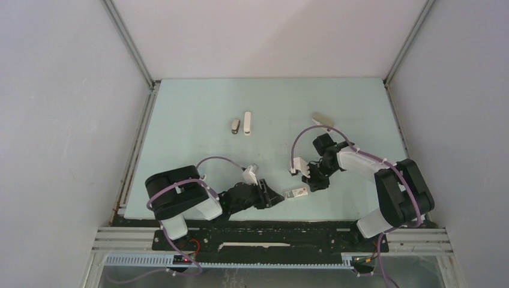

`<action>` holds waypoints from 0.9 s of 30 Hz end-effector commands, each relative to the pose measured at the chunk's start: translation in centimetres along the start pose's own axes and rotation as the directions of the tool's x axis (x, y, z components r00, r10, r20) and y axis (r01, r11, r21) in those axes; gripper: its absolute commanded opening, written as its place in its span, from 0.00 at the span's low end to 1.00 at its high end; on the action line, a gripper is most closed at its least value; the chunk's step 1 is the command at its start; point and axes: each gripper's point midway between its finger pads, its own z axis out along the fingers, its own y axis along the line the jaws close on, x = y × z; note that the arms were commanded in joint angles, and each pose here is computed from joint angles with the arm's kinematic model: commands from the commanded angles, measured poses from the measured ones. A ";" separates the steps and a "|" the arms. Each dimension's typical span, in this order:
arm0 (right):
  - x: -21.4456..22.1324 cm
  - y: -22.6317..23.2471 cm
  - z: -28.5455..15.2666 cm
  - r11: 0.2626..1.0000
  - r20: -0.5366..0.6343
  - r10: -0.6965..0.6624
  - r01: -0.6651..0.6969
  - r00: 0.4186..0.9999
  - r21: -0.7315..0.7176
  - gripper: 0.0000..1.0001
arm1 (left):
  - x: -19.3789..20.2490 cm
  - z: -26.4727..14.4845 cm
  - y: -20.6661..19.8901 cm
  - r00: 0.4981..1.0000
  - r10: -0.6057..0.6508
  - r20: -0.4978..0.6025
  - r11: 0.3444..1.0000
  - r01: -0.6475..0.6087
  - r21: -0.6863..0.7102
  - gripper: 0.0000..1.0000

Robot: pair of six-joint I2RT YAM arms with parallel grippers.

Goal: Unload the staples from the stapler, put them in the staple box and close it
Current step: Close the staple box at the center of the board.

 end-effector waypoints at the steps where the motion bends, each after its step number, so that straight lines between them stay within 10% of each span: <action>1: -1.0 -0.8 -0.2 1.000 0.008 -0.017 0.017 1.000 0.022 0.20 | 0.4 1.1 1.6 1.000 -0.030 -0.006 0.996 0.029 -0.084 0.46; 10: -1.1 -0.8 -0.2 1.000 0.012 -0.021 0.020 1.000 0.024 0.19 | 0.0 2.0 2.3 0.999 -0.034 -0.008 0.992 0.033 -0.124 0.28; 27: -1.6 -0.7 0.1 0.999 0.008 -0.038 0.038 0.999 0.023 0.19 | -0.3 3.3 2.2 0.999 -0.026 -0.035 0.990 0.021 -0.142 0.24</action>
